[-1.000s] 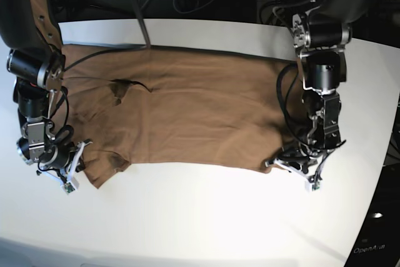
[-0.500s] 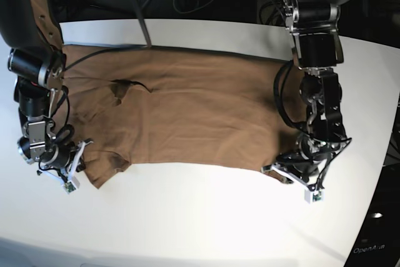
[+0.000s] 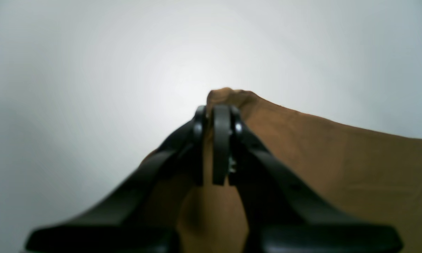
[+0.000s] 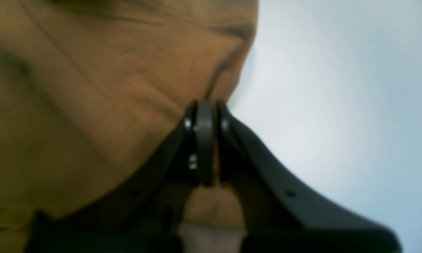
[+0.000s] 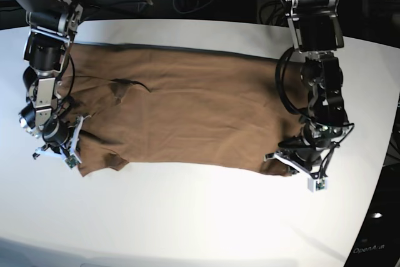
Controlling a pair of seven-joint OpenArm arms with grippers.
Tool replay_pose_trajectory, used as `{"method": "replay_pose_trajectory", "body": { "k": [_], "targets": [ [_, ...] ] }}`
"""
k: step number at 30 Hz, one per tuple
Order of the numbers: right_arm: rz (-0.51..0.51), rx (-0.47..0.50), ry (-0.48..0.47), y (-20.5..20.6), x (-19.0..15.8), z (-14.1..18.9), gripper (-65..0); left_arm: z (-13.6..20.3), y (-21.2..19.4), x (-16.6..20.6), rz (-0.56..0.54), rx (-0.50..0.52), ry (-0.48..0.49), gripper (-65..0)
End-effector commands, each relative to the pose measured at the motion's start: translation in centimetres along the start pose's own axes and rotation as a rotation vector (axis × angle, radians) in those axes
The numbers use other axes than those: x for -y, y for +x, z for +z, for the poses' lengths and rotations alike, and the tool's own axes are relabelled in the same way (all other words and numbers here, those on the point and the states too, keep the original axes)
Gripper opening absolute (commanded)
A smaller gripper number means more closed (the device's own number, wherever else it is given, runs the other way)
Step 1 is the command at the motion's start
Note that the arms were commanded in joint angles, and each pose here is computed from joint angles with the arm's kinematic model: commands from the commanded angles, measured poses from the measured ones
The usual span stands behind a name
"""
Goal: Fold the T-shirt properly
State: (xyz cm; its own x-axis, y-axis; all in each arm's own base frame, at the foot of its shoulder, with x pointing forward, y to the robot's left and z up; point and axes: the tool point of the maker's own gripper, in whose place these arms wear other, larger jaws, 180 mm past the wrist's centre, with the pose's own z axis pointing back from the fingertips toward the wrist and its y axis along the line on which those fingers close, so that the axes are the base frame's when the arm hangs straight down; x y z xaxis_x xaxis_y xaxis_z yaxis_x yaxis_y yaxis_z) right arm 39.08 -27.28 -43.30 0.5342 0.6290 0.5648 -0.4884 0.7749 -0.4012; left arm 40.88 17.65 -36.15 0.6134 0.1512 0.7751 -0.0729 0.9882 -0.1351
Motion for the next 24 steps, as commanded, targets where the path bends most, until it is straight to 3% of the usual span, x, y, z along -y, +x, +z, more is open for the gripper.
{"method": "replay_pose_trajectory", "body": {
  "k": [1, 19, 24],
  "targets": [
    [0.016, 0.017, -0.028, 0.8, 1.4, 0.6, -64.1, 0.4, 2.2, 0.2, -0.008, 0.062, -0.009, -61.6],
    [0.122, 0.075, -0.105, 0.8, -1.5, 5.4, -64.1, 3.9, -2.1, -0.4, -0.042, 0.046, 0.007, -61.6],
    [0.124, 0.075, -0.101, 0.8, -1.7, 5.4, -64.1, 3.2, -1.6, -0.5, -0.036, 0.047, 0.009, -61.7]
  ]
}}
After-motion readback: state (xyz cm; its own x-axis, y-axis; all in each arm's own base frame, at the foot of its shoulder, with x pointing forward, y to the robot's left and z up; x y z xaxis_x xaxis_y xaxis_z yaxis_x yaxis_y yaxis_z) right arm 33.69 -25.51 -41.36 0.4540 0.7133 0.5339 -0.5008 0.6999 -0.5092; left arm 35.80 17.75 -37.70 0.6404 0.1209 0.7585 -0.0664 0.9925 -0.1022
